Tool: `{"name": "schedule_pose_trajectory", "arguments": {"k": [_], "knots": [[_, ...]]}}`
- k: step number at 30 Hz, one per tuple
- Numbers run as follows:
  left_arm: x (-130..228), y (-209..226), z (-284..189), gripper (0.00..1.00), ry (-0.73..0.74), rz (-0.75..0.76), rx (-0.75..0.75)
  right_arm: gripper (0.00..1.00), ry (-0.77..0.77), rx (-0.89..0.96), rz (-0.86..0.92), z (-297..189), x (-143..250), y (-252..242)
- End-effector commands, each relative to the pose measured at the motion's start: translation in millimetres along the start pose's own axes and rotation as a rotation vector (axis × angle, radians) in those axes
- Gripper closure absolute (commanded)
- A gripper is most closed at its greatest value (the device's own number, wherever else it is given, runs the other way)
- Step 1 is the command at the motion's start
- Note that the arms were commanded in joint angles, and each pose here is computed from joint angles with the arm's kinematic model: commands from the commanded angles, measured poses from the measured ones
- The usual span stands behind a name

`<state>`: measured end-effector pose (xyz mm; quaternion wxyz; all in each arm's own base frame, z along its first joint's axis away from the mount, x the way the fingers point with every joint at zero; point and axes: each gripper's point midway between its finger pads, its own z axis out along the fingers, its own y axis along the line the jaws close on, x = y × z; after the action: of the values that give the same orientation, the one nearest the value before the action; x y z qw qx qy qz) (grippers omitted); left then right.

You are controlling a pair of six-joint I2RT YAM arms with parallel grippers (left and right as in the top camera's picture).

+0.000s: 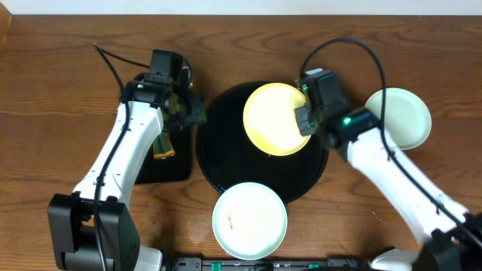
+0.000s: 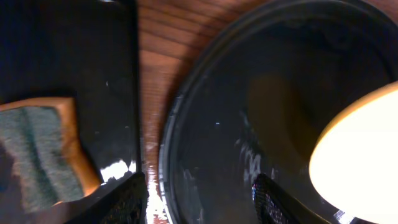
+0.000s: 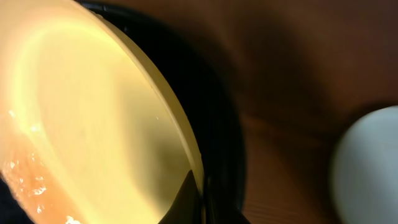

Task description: Clean dirty plates on tray and stack at the side

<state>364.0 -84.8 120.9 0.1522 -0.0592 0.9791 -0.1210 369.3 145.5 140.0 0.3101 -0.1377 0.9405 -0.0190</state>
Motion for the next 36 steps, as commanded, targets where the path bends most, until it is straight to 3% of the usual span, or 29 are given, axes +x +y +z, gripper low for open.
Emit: {"name": "schedule_pose_trajectory", "arguments": {"k": [1,7,16,36], "knots": [[0,26,2,0.44,0.008,-0.049,-0.061,0.99,-0.11,0.234,-0.082,-30,-22,-16],[3,57,-4,0.44,0.034,-0.134,-0.093,0.99,-0.219,0.452,-0.242,-65,-33,6],[5,68,-6,0.38,0.041,-0.164,-0.105,0.99,-0.341,0.583,-0.354,-99,-46,32],[5,68,-6,0.36,0.044,-0.165,-0.105,0.99,-0.378,0.589,-0.393,-108,-50,44]]}}
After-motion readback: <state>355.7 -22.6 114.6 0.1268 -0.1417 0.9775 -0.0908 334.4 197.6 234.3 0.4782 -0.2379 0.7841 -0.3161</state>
